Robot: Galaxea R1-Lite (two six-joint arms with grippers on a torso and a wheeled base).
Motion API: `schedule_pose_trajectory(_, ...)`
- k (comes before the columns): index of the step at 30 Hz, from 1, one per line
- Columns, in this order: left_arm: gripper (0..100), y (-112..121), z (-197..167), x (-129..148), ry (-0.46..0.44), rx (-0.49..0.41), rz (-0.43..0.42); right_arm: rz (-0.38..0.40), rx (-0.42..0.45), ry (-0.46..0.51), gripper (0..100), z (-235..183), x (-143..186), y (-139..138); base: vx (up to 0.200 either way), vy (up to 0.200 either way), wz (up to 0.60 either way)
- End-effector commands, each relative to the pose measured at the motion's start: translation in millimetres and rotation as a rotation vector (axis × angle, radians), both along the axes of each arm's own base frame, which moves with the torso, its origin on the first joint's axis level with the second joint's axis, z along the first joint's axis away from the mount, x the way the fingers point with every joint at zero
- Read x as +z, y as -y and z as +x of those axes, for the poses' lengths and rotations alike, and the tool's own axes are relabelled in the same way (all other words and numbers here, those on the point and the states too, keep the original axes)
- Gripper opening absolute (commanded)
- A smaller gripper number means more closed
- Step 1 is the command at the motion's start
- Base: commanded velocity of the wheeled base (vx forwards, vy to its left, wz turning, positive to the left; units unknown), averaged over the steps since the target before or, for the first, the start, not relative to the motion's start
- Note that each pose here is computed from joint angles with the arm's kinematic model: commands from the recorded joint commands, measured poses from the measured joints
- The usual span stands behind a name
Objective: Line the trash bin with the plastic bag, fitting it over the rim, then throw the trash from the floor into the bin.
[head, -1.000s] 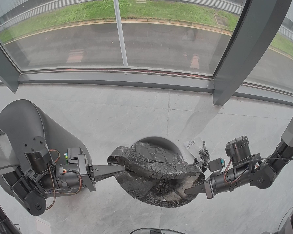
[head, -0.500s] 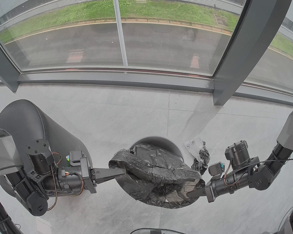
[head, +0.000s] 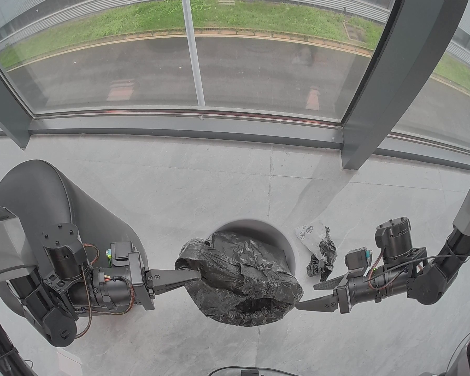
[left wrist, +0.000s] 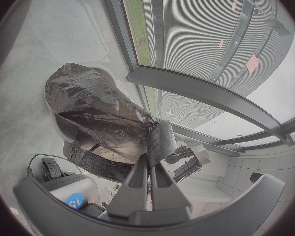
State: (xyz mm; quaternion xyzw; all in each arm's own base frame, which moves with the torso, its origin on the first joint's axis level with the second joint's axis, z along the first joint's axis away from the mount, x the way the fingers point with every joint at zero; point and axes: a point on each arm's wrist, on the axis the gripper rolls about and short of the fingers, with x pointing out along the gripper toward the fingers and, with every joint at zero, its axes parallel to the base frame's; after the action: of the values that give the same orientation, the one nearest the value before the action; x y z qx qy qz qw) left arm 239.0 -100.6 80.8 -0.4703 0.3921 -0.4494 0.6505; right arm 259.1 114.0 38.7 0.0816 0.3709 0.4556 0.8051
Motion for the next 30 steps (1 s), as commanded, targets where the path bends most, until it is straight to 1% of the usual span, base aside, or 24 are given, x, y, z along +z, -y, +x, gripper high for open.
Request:
schedule_pose_trajectory(1,0,0.1,0.1,0.4,0.001,0.000,-0.001,0.027,-0.032,0.110,100,-1.2,29.9,5.7,0.000,0.000,0.00)
schedule_pose_trajectory(3,0,0.2,0.3,0.6,0.004,-0.002,-0.001,0.018,-0.062,0.161,100,2.8,39.7,3.3,0.000,0.000,0.00)
schedule_pose_trajectory(6,0,1.0,0.4,0.5,0.004,-0.005,-0.001,-0.023,-0.123,0.257,100,13.5,53.3,-12.3,0.000,0.000,0.00)
schedule_pose_trajectory(7,0,1.4,0.3,0.6,0.006,-0.006,-0.002,-0.037,-0.138,0.278,100,15.5,56.3,-18.8,0.000,0.000,0.00)
schedule_pose_trajectory(8,0,1.4,0.3,0.6,0.006,-0.006,-0.002,-0.037,-0.138,0.278,100,15.5,56.3,-18.8,0.000,0.000,0.00)
schedule_pose_trajectory(9,0,1.4,0.3,0.6,0.006,-0.006,-0.002,-0.059,-0.157,0.305,100,19.1,57.7,-31.0,0.000,0.000,0.00)
schedule_pose_trajectory(10,0,1.5,0.4,0.2,0.004,-0.006,-0.001,-0.079,-0.149,0.313,100,20.1,53.5,-43.7,0.000,0.000,0.00)
schedule_pose_trajectory(12,0,1.5,0.4,0.2,0.004,-0.006,-0.001,-0.080,-0.147,0.314,100,20.0,53.3,-44.8,0.000,0.000,0.00)
schedule_pose_trajectory(13,0,1.4,0.3,0.6,0.006,-0.006,-0.002,-0.086,-0.103,0.316,100,20.4,47.2,-64.3,0.000,0.000,0.00)
schedule_pose_trajectory(14,0,1.4,0.3,0.6,0.006,-0.006,-0.002,-0.086,-0.103,0.317,100,20.5,47.0,-64.9,0.000,0.000,0.00)
schedule_pose_trajectory(16,0,2.1,-0.3,0.4,0.004,-0.009,-0.001,-0.080,-0.079,0.332,100,26.4,45.1,-77.2,0.000,0.000,0.00)
schedule_pose_trajectory(18,0,2.1,-0.3,0.4,0.004,-0.009,-0.001,-0.078,-0.068,0.341,100,25.7,45.9,-80.5,0.000,0.000,0.00)
schedule_pose_trajectory(19,0,2.5,-0.4,-0.1,0.001,-0.011,0.000,-0.082,-0.045,0.353,100,21.7,46.5,-84.1,0.000,0.000,0.00)
schedule_pose_trajectory(21,0,2.5,-0.4,-0.1,0.001,-0.011,0.000,-0.096,-0.028,0.364,100,17.2,45.3,-84.7,0.000,0.000,0.00)
schedule_pose_trajectory(23,0,2.1,-0.1,-0.4,0.001,-0.009,0.000,-0.111,-0.017,0.371,100,13.1,44.2,-82.6,0.000,0.000,0.00)
schedule_pose_trajectory(26,0,2.5,-0.3,-0.4,0.001,-0.011,0.000,-0.133,-0.025,0.382,100,7.3,45.2,-77.4,0.000,0.000,0.00)
schedule_pose_trajectory(27,0,2.5,-0.3,-0.4,0.001,-0.011,0.000,-0.158,-0.031,0.393,100,1.8,44.5,-73.0,0.000,0.000,0.00)
schedule_pose_trajectory(28,0,2.5,-0.3,-0.4,0.001,-0.011,0.000,-0.158,-0.031,0.393,100,1.8,44.5,-73.0,0.000,0.000,0.00)
schedule_pose_trajectory(30,0,2.5,-0.3,-0.5,0.000,-0.011,0.000,-0.195,-0.022,0.425,100,-5.7,44.5,-67.3,0.000,0.000,0.00)
